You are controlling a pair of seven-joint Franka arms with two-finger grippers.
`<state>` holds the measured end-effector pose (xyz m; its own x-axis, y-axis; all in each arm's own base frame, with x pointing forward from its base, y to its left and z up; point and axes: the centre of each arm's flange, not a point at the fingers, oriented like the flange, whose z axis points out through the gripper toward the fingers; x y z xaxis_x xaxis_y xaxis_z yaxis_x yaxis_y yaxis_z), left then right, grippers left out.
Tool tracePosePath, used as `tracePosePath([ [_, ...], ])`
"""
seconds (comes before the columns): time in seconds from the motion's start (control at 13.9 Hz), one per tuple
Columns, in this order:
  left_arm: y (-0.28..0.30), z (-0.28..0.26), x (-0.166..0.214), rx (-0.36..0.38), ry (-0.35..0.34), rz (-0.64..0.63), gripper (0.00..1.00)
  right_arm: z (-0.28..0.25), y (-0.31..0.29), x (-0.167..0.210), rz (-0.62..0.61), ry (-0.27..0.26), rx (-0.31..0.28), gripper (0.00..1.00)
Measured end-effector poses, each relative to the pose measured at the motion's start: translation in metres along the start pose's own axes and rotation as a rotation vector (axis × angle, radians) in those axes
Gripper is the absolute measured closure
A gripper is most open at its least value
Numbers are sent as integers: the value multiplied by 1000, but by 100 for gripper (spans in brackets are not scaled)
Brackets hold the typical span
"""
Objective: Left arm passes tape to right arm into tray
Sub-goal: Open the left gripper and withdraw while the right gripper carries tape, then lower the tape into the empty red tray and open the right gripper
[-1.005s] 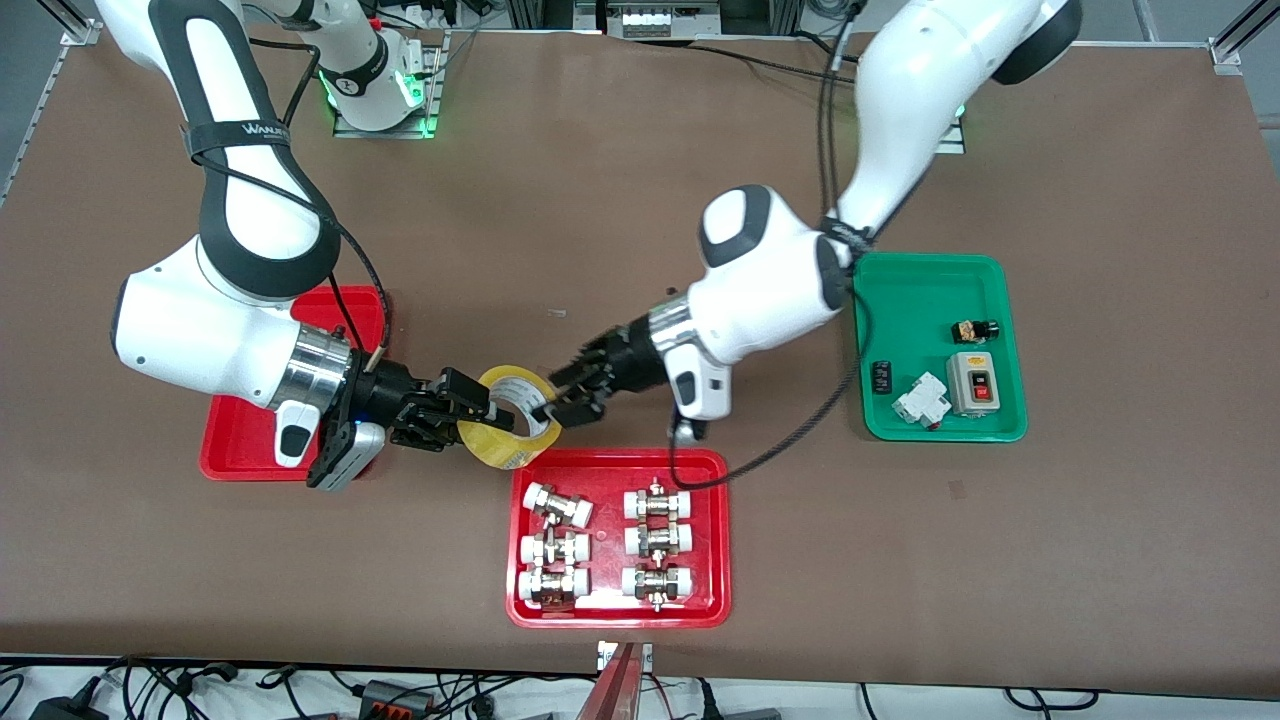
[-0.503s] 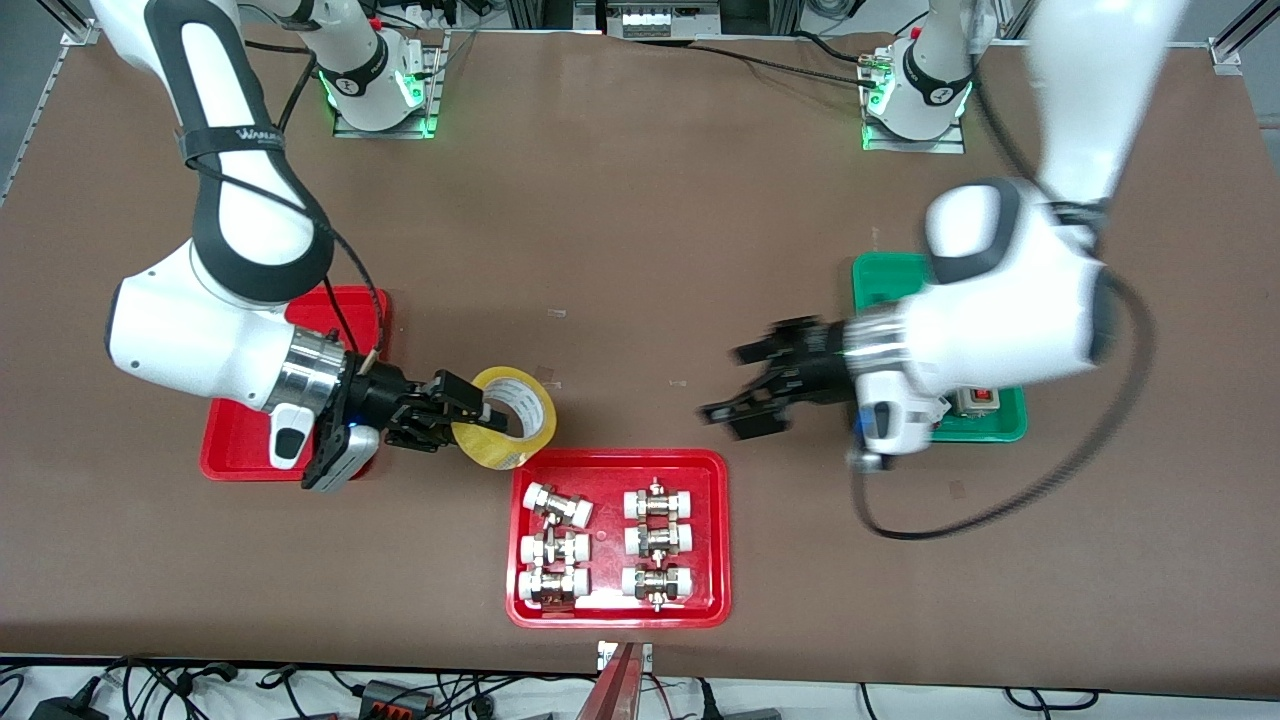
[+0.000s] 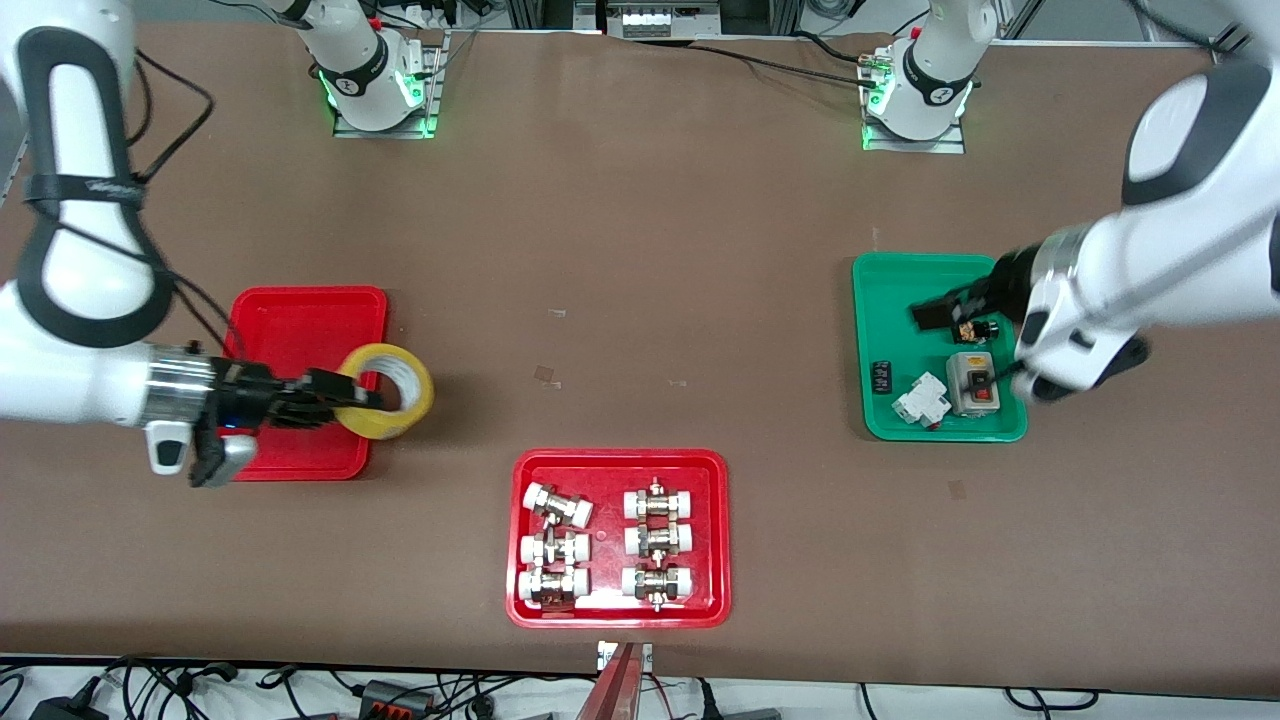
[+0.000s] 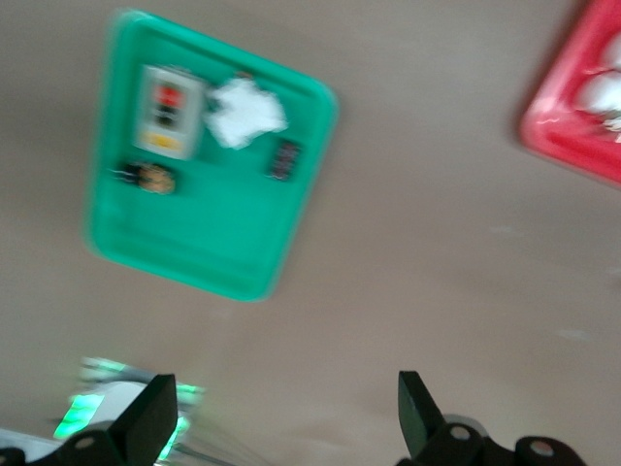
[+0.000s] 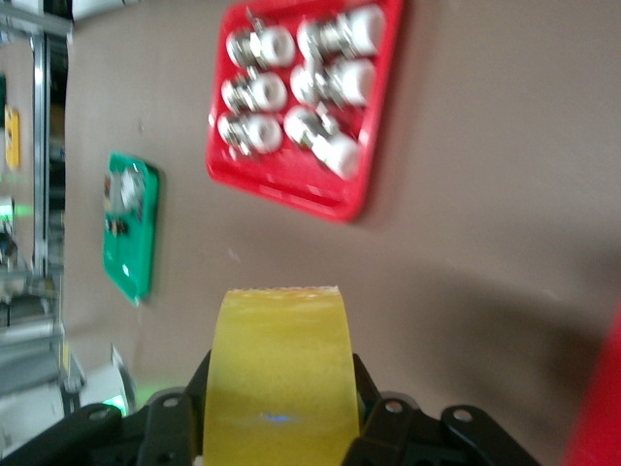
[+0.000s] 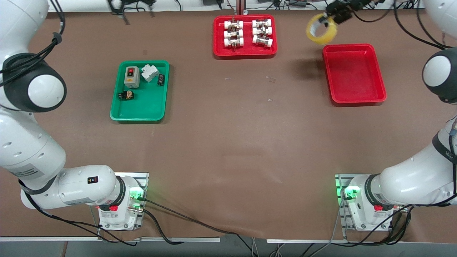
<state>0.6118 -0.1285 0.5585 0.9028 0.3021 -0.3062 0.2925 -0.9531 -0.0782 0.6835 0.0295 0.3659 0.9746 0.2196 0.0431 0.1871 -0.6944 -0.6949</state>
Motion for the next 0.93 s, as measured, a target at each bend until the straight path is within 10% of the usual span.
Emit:
tracePosePath([
  [0.93,-30,42,-52,143,222,288,0,31,246,-129,-141,-59,117,47],
])
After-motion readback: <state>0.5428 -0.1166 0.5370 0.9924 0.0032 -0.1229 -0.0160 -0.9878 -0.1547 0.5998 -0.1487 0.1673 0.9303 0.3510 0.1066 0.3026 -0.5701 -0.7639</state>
